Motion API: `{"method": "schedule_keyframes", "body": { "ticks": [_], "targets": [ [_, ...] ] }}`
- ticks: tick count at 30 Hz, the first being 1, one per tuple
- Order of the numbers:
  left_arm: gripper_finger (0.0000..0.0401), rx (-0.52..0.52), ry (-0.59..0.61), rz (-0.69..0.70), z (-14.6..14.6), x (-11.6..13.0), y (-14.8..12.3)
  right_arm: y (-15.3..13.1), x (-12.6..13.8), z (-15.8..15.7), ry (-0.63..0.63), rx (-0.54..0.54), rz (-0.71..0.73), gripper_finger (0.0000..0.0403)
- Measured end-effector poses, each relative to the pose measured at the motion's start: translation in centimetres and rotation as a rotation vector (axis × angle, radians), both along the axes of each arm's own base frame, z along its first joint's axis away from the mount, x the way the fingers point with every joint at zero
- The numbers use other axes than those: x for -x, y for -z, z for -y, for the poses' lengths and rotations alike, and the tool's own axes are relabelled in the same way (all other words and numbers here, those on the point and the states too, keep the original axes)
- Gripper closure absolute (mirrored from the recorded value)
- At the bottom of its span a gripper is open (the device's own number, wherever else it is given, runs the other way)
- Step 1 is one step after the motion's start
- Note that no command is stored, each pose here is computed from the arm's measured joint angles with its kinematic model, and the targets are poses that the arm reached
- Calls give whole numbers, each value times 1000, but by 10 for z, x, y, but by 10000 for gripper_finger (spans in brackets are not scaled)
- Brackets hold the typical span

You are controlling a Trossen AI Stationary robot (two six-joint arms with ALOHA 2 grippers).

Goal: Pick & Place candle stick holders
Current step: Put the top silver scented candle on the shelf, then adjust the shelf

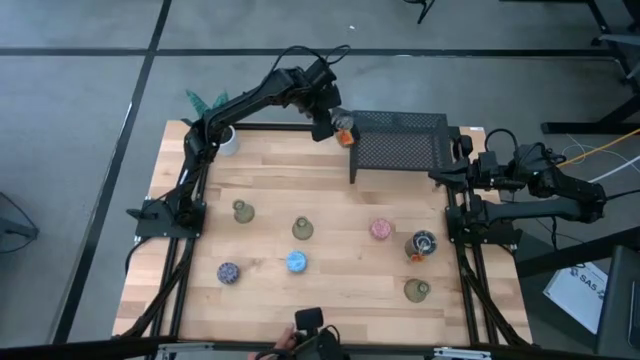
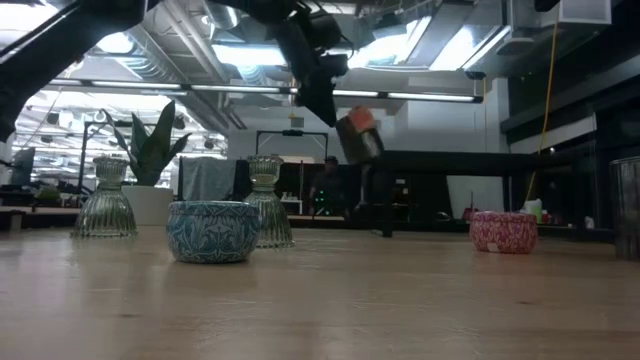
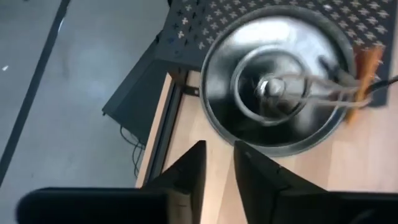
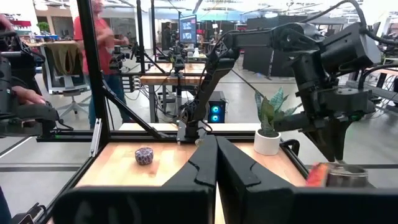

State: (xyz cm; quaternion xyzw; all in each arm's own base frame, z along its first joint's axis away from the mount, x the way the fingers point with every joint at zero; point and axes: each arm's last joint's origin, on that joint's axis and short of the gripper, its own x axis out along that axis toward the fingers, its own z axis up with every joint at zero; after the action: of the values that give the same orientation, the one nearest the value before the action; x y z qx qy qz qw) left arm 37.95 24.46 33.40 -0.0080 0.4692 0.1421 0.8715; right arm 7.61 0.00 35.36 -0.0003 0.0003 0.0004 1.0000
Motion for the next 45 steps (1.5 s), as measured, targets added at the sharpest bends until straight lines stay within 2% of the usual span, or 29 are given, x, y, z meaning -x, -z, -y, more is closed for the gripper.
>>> {"method": "schedule_keyframes", "body": {
  "ticks": [7,18,32,45],
  "targets": [
    [369,40,41,36,1,-1,-1,0,0,0,0,0,0,395],
    [398,44,42,28,2,-1,0,0,0,0,0,0,0,396],
    [400,115,29,-70,6,9,5,0,0,0,0,0,0,396],
    [400,188,-37,-134,1,21,9,0,0,0,0,0,0,396]
  ]
}}
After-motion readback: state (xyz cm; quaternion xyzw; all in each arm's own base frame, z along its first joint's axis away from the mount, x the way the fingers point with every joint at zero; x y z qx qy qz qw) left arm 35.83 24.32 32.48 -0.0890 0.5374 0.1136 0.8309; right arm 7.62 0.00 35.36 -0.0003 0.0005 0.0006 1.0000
